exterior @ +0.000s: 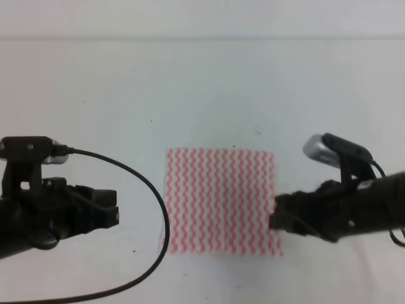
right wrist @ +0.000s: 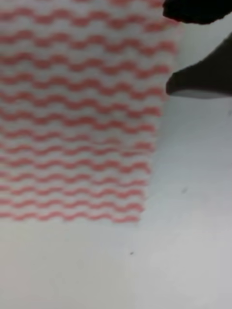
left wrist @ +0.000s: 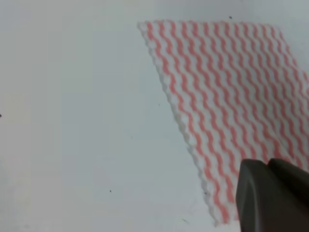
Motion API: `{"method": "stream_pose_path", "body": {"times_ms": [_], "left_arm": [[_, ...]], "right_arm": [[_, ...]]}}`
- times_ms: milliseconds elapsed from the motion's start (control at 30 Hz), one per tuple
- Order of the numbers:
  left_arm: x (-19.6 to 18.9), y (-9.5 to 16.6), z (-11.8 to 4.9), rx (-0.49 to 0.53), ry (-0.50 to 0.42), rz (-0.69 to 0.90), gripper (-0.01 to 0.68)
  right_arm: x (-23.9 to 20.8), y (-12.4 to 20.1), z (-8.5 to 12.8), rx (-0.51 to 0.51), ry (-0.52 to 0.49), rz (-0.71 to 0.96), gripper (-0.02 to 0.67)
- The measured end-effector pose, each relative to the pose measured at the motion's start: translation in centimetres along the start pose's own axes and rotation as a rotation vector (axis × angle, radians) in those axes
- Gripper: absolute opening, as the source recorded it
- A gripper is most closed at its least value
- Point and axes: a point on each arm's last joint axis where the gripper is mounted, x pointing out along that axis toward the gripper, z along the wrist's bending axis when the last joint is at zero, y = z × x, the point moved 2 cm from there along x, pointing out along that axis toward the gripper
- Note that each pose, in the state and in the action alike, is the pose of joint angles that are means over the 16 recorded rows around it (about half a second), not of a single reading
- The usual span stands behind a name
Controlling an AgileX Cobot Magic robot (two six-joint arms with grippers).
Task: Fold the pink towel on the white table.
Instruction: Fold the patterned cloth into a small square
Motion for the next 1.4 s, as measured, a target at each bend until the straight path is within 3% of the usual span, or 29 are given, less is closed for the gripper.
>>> {"method": "stream_pose_path", "body": {"times_ms": [500, 900, 1400], "left_arm": [[0.0, 0.0, 0.0, 0.011, 0.003, -0.001, 0.000], [0.0, 0.0, 0.0, 0.015, 0.002, -0.001, 0.000], [0.0, 0.0, -0.1, 0.018, 0.009, 0.002, 0.000]], "right_arm": [[1.9, -1.0, 0.1, -0.016, 0.028, 0.102, 0.352], [4.3, 0.0, -1.6, 0.053, 0.098, 0.213, 0.358], [6.0, -0.1, -3.0, 0.097, 0.157, 0.215, 0.358]]}}
